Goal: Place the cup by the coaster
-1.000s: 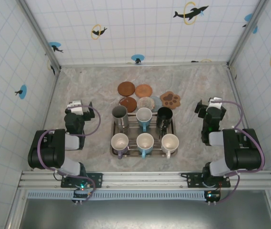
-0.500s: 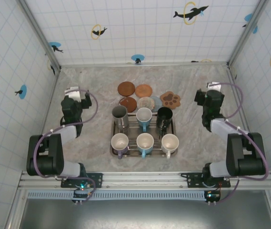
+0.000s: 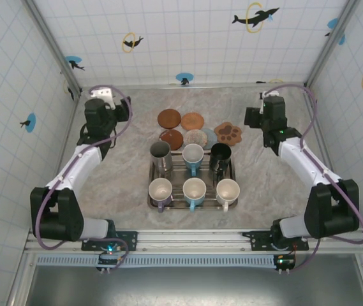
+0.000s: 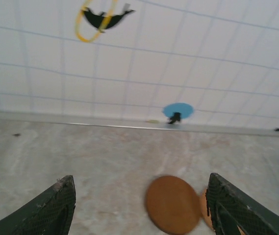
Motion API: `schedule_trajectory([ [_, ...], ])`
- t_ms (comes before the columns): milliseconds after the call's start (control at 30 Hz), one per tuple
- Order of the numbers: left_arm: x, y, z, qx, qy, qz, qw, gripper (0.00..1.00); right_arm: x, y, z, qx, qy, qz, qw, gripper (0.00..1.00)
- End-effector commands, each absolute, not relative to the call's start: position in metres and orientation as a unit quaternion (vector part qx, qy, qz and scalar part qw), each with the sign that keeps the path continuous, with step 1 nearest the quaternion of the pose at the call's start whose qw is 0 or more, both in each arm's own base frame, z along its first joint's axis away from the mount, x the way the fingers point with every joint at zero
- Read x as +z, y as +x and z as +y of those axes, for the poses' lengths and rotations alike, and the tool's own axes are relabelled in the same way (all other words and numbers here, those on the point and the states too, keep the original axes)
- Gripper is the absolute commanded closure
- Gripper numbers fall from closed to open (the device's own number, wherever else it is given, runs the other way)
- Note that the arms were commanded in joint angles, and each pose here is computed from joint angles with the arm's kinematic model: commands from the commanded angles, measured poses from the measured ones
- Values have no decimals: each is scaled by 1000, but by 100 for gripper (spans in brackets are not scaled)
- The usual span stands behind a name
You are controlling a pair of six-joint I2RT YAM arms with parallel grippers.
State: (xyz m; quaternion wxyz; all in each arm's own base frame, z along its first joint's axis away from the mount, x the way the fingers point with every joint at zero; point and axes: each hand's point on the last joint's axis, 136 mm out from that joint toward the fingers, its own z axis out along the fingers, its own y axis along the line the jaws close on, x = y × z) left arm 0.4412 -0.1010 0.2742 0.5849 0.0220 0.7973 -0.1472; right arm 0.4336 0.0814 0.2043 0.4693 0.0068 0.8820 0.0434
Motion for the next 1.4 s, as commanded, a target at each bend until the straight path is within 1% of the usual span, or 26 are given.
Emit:
schedule_trajectory([
  [0, 279, 431, -125, -169, 26, 812, 559, 30, 177, 430, 96, 65, 10, 920, 387, 18],
  [167, 283, 426, -151, -207, 36, 803, 557, 31, 152, 439, 109, 51, 1, 945, 323, 27],
  [367, 283, 423, -179, -233, 56, 799, 551, 31, 126, 449, 133, 41, -19, 960, 277, 27],
  [700, 275, 425, -212, -231, 85, 809, 534, 32, 97, 471, 162, 50, -23, 968, 246, 23],
  [800, 276, 428, -220, -232, 89, 810, 532, 31, 89, 476, 167, 41, -30, 970, 238, 20],
  [967, 282, 436, -224, -229, 87, 809, 535, 31, 78, 482, 172, 31, -37, 972, 229, 20],
  [1000, 280, 429, -239, -236, 98, 809, 529, 31, 76, 483, 172, 30, -36, 972, 228, 20],
  [1100, 271, 429, -244, -234, 99, 816, 520, 32, 71, 486, 173, 27, -34, 973, 226, 19],
  [1133, 285, 432, -247, -238, 97, 808, 530, 32, 69, 486, 172, 22, -34, 974, 224, 19],
  [1200, 284, 433, -249, -233, 93, 811, 528, 32, 65, 486, 170, 12, -34, 975, 221, 16],
  [1367, 288, 438, -253, -232, 86, 810, 531, 31, 58, 488, 177, 13, -41, 976, 214, 14],
])
